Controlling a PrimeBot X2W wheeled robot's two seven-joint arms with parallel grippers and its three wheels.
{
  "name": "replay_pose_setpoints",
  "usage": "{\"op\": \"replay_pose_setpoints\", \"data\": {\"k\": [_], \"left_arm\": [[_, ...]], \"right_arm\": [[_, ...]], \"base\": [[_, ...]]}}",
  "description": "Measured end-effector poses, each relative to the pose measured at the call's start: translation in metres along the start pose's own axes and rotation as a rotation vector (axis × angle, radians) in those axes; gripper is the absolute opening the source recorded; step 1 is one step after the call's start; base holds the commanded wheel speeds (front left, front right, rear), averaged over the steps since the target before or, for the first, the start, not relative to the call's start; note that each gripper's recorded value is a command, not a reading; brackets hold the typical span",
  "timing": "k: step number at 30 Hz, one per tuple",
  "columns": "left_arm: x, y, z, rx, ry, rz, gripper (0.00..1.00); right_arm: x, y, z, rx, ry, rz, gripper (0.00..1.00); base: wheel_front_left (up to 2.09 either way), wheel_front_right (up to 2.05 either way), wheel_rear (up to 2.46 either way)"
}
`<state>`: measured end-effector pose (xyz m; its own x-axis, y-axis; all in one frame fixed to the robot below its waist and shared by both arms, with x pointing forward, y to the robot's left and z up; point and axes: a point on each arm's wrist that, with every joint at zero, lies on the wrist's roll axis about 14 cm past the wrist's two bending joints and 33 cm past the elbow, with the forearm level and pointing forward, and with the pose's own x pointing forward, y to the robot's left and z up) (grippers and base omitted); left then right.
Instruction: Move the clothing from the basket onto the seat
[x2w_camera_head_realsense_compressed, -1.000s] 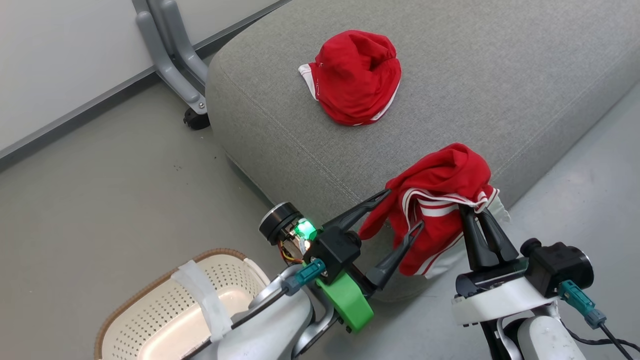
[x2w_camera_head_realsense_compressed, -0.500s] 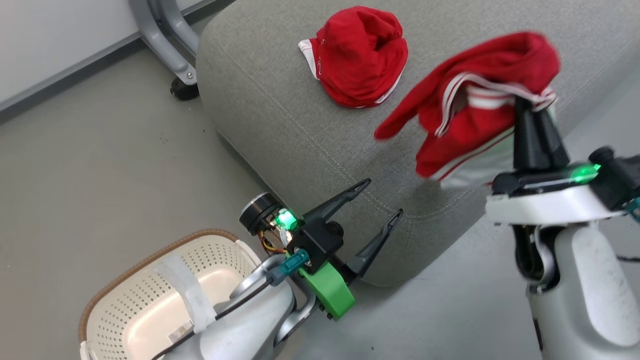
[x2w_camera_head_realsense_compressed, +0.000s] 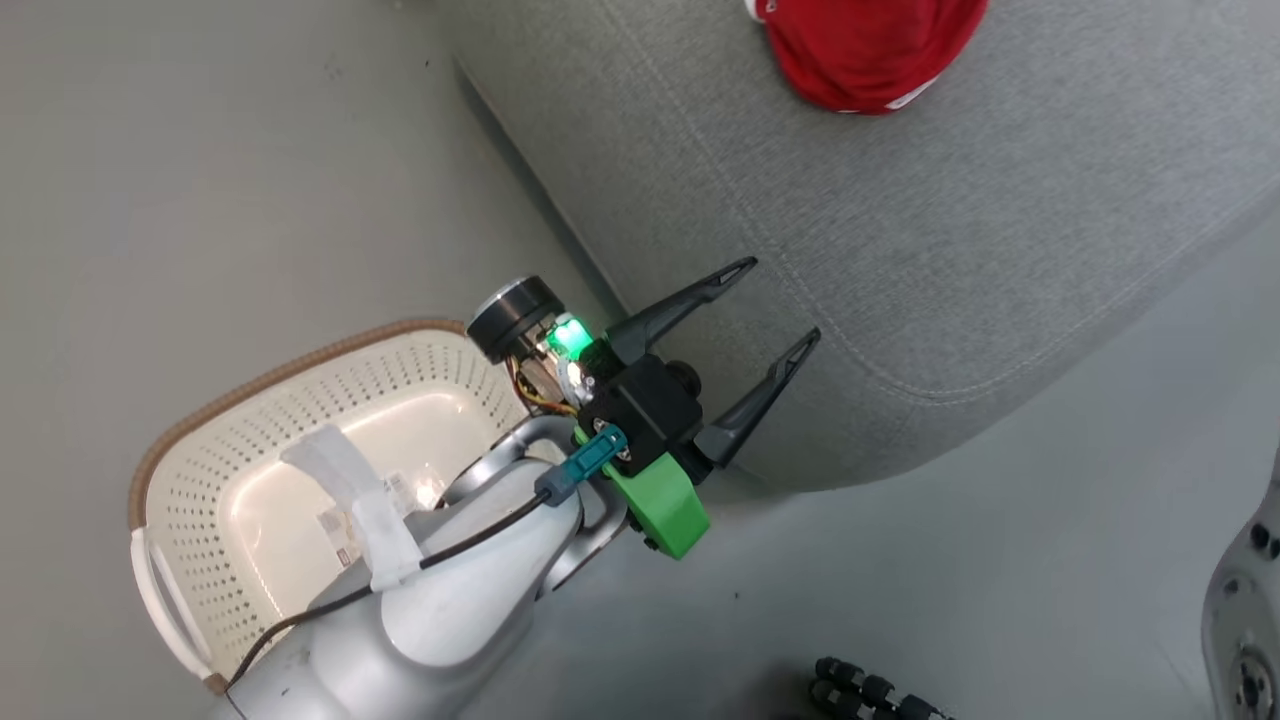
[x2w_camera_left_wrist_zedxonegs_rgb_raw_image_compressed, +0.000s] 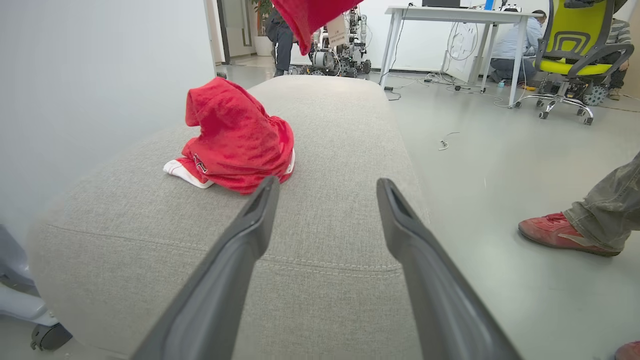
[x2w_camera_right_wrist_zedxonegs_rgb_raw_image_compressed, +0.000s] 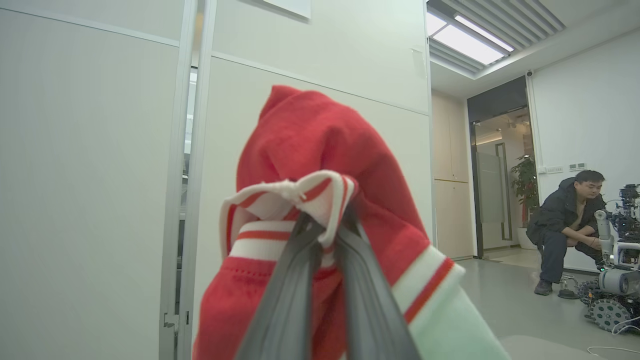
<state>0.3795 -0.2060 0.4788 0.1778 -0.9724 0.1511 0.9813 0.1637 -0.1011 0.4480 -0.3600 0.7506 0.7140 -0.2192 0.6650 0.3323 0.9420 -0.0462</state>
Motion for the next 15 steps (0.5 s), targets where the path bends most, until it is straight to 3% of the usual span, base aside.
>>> {"op": "replay_pose_setpoints", "data": {"k": [4, 8, 15], "left_arm": [[-0.007, 0.022, -0.015, -0.026, -0.004, 0.035, 1.0], [-0.013, 0.038, -0.028, -0.061, -0.01, 0.066, 1.0], [-0.035, 0.064, -0.064, -0.114, 0.033, 0.136, 1.0]], "right_arm": [[0.023, 0.01, -0.036, -0.014, 0.028, 0.022, 0.0], [0.022, 0.016, -0.092, -0.009, 0.129, 0.023, 0.0], [-0.026, 0.03, -0.212, -0.032, 0.419, 0.029, 0.0]], "base": [[0.0, 0.0, 0.0], [0.0, 0.0, 0.0], [0.0, 0.0, 0.0]]}}
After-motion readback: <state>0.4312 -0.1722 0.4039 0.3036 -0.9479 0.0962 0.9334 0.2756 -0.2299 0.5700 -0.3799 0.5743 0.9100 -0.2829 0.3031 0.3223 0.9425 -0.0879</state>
